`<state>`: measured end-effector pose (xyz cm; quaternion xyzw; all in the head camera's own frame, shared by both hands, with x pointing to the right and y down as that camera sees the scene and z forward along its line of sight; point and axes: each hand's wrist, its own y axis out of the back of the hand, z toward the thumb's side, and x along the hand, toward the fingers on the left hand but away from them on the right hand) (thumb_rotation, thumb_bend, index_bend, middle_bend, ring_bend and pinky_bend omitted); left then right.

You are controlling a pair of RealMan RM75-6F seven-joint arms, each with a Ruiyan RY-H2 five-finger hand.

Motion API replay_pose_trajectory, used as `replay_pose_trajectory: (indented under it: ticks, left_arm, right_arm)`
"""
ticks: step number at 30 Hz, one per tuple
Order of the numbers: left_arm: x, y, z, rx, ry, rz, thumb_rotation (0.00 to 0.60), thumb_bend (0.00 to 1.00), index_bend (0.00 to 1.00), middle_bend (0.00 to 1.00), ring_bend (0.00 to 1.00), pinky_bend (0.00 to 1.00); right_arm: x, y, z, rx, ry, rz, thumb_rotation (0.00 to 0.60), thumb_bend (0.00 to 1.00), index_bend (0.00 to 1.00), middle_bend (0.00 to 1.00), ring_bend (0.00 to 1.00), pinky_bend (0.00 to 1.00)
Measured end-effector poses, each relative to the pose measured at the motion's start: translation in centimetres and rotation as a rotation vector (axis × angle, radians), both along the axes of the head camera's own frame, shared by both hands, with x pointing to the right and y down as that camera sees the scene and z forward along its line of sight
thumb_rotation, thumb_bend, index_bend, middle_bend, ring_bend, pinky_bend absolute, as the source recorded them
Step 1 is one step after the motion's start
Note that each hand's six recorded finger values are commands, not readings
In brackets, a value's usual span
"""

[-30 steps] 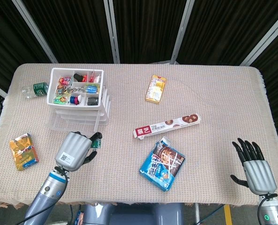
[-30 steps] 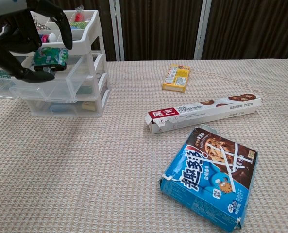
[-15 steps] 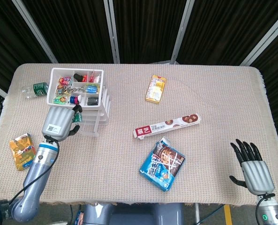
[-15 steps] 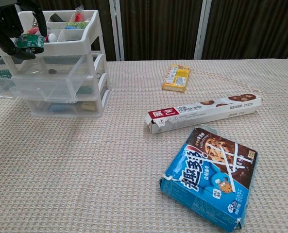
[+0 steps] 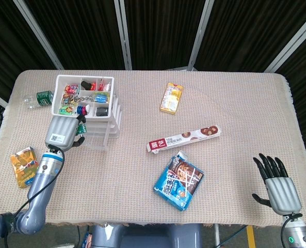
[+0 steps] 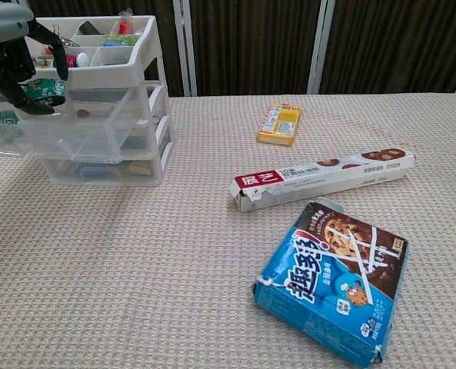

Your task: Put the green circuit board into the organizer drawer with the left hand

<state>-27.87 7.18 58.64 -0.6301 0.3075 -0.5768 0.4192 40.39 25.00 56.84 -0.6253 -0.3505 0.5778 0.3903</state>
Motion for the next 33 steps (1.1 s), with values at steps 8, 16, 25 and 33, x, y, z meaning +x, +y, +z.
replay_pose_trajectory:
  ticks: [8,16,25,33]
  left_arm:
    - [-0.6,0.5,-0.3,0.005,0.008,0.006,0.6,0.17,0.3,0.92,0.8,0.73]
    - [-2.2,0.9,-1.2,0.033,-0.005,0.02,0.6,0.2,0.23,0.75,0.65,0.62]
    - [-2.9,2.4,-2.4,0.101,0.064,0.058,0.6,1.0,0.44,0.4,0.37,0.47]
    - [-4.1,6.6,-3.5,0.311,-0.001,0.361,0.6,1.0,0.35,0.15,0.11,0.24]
  right_arm:
    - [0.0,0.1,0.1,0.001,0.002,-0.005,0.6,0.0,0.07,0.0,0.0,0.0]
    - [-0.2,0.2,0.2,-0.002,0.004,-0.012,0.6,0.0,0.07,0.0,0.0,0.0]
    - [0.3,0.1,0.5,-0.015,0.01,0.007,0.6,0.0,0.07,0.0,0.0,0.0]
    - [0.0,0.1,0.4,-0.009,0.003,0.005,0.6,0.0,0.07,0.0,0.0,0.0]
